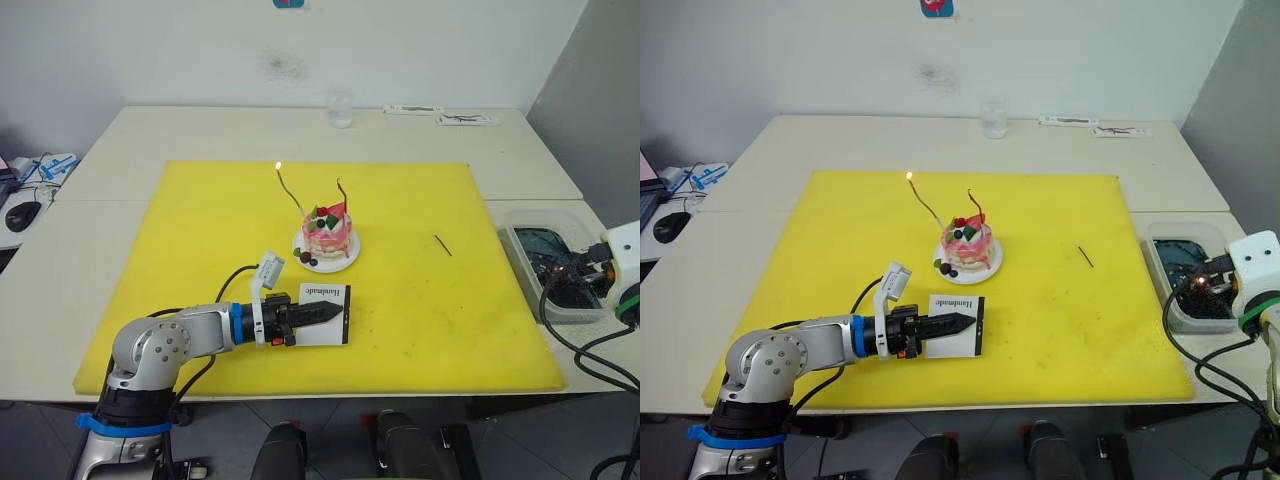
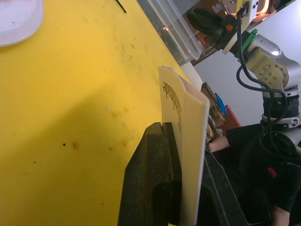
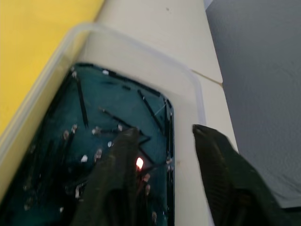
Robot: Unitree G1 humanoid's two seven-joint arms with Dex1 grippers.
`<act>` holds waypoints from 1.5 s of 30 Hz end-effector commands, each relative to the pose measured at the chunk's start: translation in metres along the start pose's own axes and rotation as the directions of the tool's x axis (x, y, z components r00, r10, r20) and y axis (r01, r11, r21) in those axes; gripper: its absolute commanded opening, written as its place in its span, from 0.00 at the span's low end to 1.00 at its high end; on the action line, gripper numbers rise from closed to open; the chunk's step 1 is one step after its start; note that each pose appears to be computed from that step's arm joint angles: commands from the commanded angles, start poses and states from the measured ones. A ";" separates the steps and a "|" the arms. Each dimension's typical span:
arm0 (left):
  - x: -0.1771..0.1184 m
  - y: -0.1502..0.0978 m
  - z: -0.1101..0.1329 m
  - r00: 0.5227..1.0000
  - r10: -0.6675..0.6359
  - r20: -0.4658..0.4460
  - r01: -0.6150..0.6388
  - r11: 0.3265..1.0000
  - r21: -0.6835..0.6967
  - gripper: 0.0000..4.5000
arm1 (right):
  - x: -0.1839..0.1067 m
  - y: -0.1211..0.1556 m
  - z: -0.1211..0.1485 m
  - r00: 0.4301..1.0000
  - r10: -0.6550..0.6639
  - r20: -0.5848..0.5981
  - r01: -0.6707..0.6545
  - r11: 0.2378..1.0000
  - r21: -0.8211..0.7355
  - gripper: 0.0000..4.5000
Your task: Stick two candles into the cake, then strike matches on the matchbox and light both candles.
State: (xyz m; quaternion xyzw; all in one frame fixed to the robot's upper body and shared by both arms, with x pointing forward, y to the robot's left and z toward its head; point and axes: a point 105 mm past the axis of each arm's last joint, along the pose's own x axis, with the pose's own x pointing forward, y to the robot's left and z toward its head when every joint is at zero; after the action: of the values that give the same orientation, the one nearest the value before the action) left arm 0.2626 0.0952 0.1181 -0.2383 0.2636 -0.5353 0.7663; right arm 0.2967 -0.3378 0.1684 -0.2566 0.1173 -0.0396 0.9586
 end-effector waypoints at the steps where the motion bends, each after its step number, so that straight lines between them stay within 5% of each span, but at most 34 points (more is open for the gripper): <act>1: 0.003 -0.007 0.008 0.999 -0.023 0.025 0.022 0.999 0.043 0.00 | -0.007 -0.013 0.027 0.993 -0.041 0.112 0.044 0.999 -0.021 0.72; 5: 0.003 -0.007 0.007 0.999 -0.022 0.030 0.021 0.999 0.041 0.00 | -0.018 -0.008 0.058 0.972 0.014 0.233 -0.005 0.999 -0.036 0.99; 11: 0.003 -0.006 0.007 0.999 -0.021 0.033 0.020 0.999 0.040 0.00 | -0.032 0.034 0.092 0.894 0.245 0.375 -0.229 0.969 -0.089 0.99; 18: 0.004 -0.008 0.014 0.998 -0.026 0.049 0.023 0.998 0.053 0.00 | -0.007 0.093 0.078 0.836 0.400 0.375 -0.430 0.903 -0.003 0.99; 39: 0.003 -0.010 0.019 0.998 -0.019 0.059 0.015 0.997 0.071 0.00 | 0.085 0.144 0.057 0.916 0.315 0.248 -0.367 0.908 0.203 0.99; 42: 0.002 -0.010 0.019 0.998 -0.016 0.059 0.012 0.997 0.072 0.00 | 0.089 0.145 0.053 0.929 0.300 0.218 -0.347 0.910 0.226 0.86; 45: 0.002 -0.010 0.019 0.998 -0.012 0.060 0.008 0.997 0.074 0.00 | 0.089 0.150 0.048 0.936 0.305 0.175 -0.341 0.911 0.233 0.63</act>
State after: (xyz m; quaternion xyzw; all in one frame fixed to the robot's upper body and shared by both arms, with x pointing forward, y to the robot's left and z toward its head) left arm 0.2699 0.0919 0.1263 -0.2353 0.2422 -0.5309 0.7772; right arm 0.3959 -0.1945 0.1105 -0.1006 0.0876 0.1356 0.9817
